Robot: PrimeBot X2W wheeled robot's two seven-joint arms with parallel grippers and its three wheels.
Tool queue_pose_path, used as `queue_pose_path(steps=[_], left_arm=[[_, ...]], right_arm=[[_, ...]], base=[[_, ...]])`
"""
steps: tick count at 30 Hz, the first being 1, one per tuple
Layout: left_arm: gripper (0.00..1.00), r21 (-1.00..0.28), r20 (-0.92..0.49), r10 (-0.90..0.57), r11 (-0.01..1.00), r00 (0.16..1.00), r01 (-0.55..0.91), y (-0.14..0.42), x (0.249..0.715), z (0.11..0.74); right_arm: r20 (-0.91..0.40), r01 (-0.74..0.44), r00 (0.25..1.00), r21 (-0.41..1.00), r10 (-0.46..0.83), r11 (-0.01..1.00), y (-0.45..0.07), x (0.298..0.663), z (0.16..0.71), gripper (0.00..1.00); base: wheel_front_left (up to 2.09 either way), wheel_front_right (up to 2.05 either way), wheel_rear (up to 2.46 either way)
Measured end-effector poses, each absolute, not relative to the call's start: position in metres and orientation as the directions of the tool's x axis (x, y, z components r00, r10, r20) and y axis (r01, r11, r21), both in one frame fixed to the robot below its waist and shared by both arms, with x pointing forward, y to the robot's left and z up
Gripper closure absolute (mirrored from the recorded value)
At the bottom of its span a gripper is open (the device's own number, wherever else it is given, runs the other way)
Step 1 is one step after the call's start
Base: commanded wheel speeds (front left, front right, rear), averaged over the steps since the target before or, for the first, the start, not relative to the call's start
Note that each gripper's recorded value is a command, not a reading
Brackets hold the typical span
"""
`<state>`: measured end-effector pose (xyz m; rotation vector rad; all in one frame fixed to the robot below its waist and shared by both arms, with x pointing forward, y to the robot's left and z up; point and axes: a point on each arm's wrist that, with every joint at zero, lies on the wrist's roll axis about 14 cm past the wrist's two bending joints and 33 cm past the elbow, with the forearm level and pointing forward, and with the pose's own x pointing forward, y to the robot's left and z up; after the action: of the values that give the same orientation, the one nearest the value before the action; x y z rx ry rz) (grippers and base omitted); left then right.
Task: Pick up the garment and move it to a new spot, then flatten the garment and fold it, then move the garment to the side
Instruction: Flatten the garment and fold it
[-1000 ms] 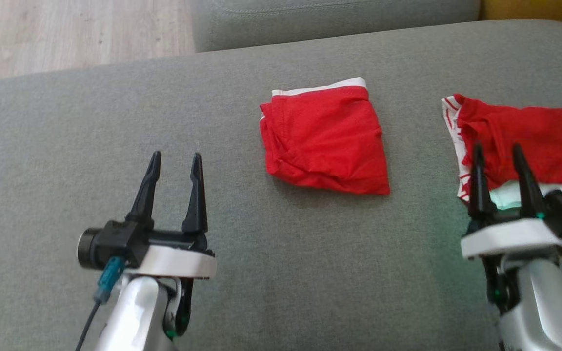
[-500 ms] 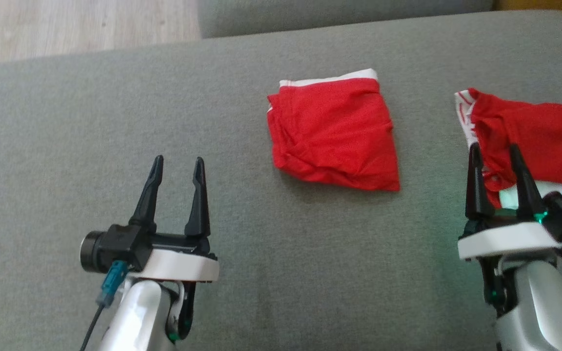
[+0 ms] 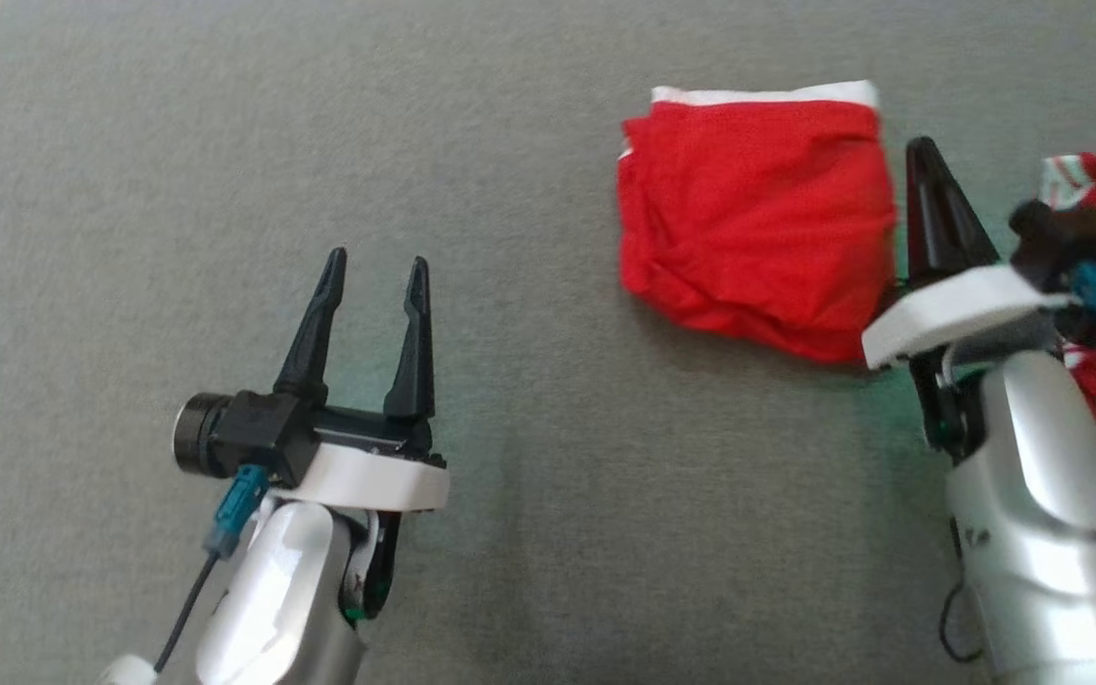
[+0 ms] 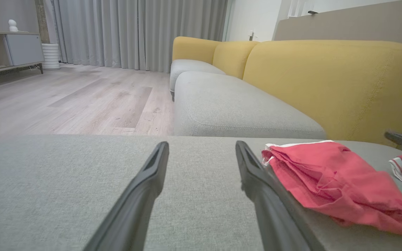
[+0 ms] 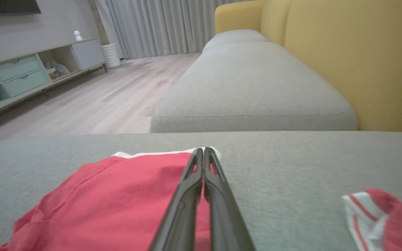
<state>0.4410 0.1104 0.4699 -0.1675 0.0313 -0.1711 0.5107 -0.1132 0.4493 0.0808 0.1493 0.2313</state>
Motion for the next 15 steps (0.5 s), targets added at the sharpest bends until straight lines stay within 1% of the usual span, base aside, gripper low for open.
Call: queue_pose_path(steps=[1,5,9,15], left_arm=[[0.0,-0.169,-0.017,-0.172,0.971,0.985,0.167,0.11,0.441,0.47],[0.0,-0.162,-0.042,-0.145,0.977,0.988,0.137,0.121,0.44,0.461],[0.0,-0.158,-0.048,-0.133,0.98,0.99,0.123,0.126,0.441,0.459],[0.0,-0.156,-0.033,-0.141,0.979,0.989,0.134,0.123,0.441,0.465]], right_arm=[[-0.138,-0.222,0.962,0.097,0.234,0.97,-0.113,0.511,0.449,1.0],[-0.241,-0.279,0.925,0.095,0.294,0.956,-0.09,0.519,0.417,1.0],[-0.391,-0.302,0.866,0.09,0.313,0.949,-0.083,0.503,0.372,1.0],[-0.364,-0.284,0.884,0.086,0.295,0.955,-0.088,0.506,0.375,1.0]], base=[[0.0,0.0,0.0],[0.0,0.0,0.0],[0.0,0.0,0.0],[0.0,0.0,0.0]])
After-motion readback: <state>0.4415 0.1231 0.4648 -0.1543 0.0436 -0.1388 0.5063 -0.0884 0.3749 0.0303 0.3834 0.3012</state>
